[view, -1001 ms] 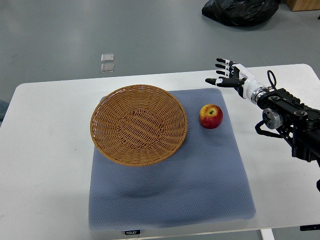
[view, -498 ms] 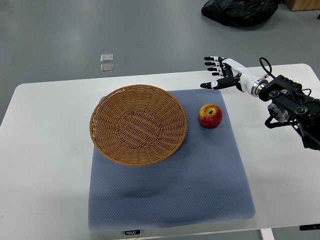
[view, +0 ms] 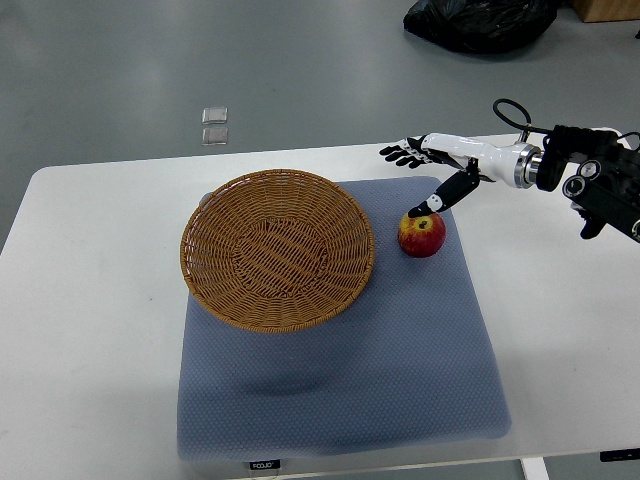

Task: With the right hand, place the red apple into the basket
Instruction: 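Reach the right hand down over the red apple and close fingers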

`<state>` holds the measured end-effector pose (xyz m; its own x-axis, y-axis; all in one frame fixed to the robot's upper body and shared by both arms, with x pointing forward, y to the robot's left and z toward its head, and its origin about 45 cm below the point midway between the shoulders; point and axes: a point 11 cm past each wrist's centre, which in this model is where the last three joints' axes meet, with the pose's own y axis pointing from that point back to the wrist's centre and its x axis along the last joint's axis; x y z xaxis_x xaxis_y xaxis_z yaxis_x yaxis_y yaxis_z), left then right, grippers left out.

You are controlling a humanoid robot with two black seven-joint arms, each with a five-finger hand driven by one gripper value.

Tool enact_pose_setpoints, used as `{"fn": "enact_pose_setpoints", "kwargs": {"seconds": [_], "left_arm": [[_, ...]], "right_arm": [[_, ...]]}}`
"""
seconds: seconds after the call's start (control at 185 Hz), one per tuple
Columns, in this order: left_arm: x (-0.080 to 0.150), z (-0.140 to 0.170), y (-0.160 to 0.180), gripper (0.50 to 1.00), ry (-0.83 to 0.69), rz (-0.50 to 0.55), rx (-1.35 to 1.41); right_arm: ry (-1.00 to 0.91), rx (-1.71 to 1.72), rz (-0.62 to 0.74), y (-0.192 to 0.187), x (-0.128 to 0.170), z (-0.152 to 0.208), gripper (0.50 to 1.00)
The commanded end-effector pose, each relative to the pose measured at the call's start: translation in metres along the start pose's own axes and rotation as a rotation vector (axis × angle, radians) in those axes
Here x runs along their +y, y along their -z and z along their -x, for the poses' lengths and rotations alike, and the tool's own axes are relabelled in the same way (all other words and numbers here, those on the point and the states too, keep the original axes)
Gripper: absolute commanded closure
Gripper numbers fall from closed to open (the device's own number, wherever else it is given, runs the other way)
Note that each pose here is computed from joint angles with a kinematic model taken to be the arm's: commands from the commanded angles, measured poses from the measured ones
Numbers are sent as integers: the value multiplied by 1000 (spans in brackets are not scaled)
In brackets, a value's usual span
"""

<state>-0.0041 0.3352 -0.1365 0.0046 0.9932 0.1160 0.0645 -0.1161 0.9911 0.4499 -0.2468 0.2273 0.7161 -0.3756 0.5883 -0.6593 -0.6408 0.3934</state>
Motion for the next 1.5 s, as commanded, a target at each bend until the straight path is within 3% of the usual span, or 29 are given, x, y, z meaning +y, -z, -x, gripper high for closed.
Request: {"fn": "enact_pose_setpoints", "kwargs": {"seconds": [0.0, 0.509, 1.125, 1.331, 1.336, 1.358, 1.379, 1.428, 1.434, 1.493], "left_arm": [[0, 0, 0, 500, 0, 0, 0], [0, 0, 0, 500, -3, 0, 0], [0, 1, 0, 500, 0, 0, 0], [0, 1, 0, 500, -1, 0, 0], [0, 1, 0, 500, -1, 0, 0], [0, 1, 0, 500, -1, 0, 0], [0, 1, 0, 500, -1, 0, 0], [0, 1, 0, 500, -1, 0, 0], [0, 1, 0, 500, -1, 0, 0], [0, 1, 0, 500, -1, 0, 0]], "right_arm": [[44, 79, 23, -2, 2, 4, 587], [167, 238, 72, -10, -6, 35, 587], [144, 359, 131, -29, -10, 46, 595], [120, 371, 138, -32, -13, 44, 652], [117, 373, 138, -32, -14, 45, 717], [115, 374, 136, -31, -15, 44, 744], [115, 374, 137, -31, -14, 44, 766], [115, 374, 137, -31, -14, 44, 767], [115, 374, 137, -31, -14, 44, 811], [112, 376, 136, -31, -14, 43, 848]]}}
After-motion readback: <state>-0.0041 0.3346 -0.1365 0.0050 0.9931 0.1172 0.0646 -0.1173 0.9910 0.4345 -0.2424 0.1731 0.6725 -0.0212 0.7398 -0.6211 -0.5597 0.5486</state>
